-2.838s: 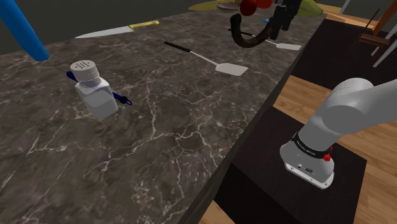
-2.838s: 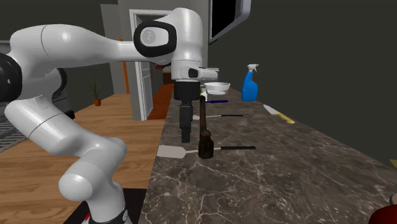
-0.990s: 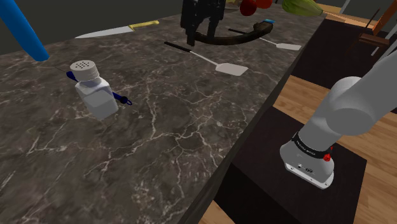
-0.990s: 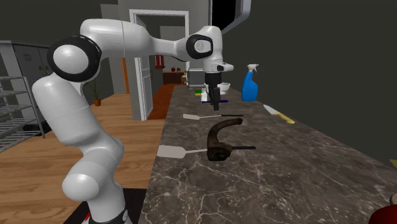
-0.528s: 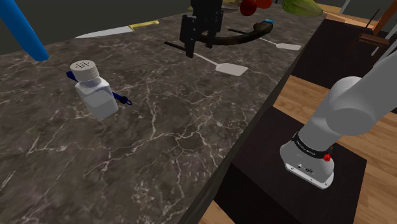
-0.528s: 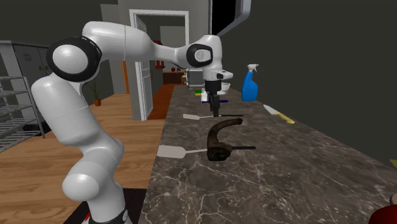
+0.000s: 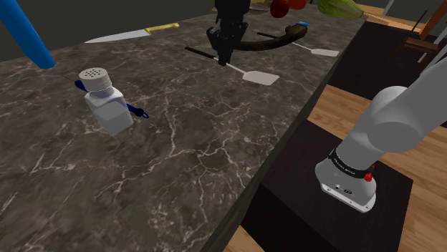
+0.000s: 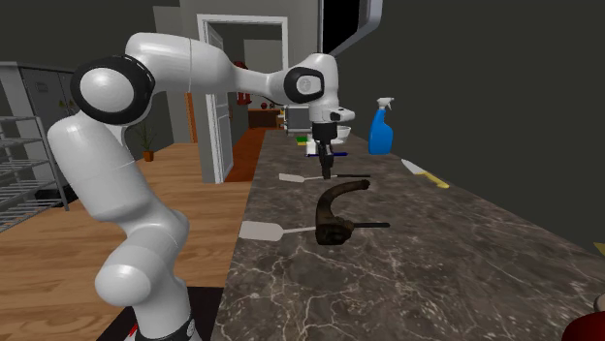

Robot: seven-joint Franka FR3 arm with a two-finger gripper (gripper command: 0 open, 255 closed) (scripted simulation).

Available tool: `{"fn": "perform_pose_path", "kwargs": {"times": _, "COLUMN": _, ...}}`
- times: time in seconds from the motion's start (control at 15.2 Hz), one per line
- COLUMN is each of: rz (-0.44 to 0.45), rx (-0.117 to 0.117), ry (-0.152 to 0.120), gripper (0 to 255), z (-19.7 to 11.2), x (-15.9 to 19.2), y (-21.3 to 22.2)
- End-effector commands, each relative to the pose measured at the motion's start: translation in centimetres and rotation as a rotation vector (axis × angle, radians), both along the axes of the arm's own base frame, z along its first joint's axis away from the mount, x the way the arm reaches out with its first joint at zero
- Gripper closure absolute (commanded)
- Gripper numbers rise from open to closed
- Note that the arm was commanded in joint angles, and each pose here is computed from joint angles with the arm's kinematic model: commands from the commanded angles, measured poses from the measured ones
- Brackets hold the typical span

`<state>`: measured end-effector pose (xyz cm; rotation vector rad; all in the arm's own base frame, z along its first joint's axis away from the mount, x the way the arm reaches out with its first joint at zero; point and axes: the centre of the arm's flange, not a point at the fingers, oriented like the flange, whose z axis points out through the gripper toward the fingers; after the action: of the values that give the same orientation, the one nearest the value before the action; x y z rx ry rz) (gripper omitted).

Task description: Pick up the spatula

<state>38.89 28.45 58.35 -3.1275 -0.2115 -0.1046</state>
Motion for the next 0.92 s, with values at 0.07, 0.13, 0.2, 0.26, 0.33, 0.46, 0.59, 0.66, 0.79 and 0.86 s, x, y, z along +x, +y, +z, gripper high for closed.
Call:
{"fn": "perform_pose_path", "kwargs": {"times": 0.07, "rz": 0.0, "rx": 0.0, "ry": 0.0, "gripper": 255, "z": 0.0, "x": 0.0, "y": 0.0}}
{"fn": "perform_pose_path", "kwargs": {"times": 0.13, "rz": 0.0, "rx": 0.0, "ry": 0.0, "gripper": 255, "z": 0.5, "x": 0.0, "y": 0.0}}
{"fn": "perform_pose_path", "kwargs": {"times": 0.2, "rz": 0.0, "rx": 0.0, "ry": 0.0, "gripper": 255, "z": 1.0, "x": 0.0, "y": 0.0}}
{"fn": "perform_pose_path", "kwargs": {"times": 0.26, "rz": 0.0, "rx": 0.0, "ry": 0.0, "gripper": 255, "z": 1.6, "x": 0.0, "y": 0.0}}
{"fn": "perform_pose_path", "kwargs": {"times": 0.33, "rz": 0.0, "rx": 0.0, "ry": 0.0, "gripper": 255, "z": 2.1, "x": 0.0, "y": 0.0}}
{"fn": "perform_pose_path", "kwargs": {"times": 0.46, "rz": 0.0, "rx": 0.0, "ry": 0.0, "gripper": 255, "z": 3.1, "x": 0.0, "y": 0.0}}
{"fn": "perform_pose_path", "kwargs": {"times": 0.59, "rz": 0.0, "rx": 0.0, "ry": 0.0, "gripper": 255, "z": 4.2, "x": 0.0, "y": 0.0}}
{"fn": "perform_pose_path", "kwargs": {"times": 0.66, "rz": 0.0, "rx": 0.0, "ry": 0.0, "gripper": 255, "z": 4.7, "x": 0.0, "y": 0.0}}
{"fn": "perform_pose_path", "kwargs": {"times": 0.79, "rz": 0.0, "rx": 0.0, "ry": 0.0, "gripper": 255, "z": 5.8, "x": 0.0, "y": 0.0}}
{"fn": "perform_pose_path", "kwargs": {"times": 0.86, "rz": 0.0, "rx": 0.0, "ry": 0.0, "gripper": 255, "z": 6.3, "x": 0.0, "y": 0.0}}
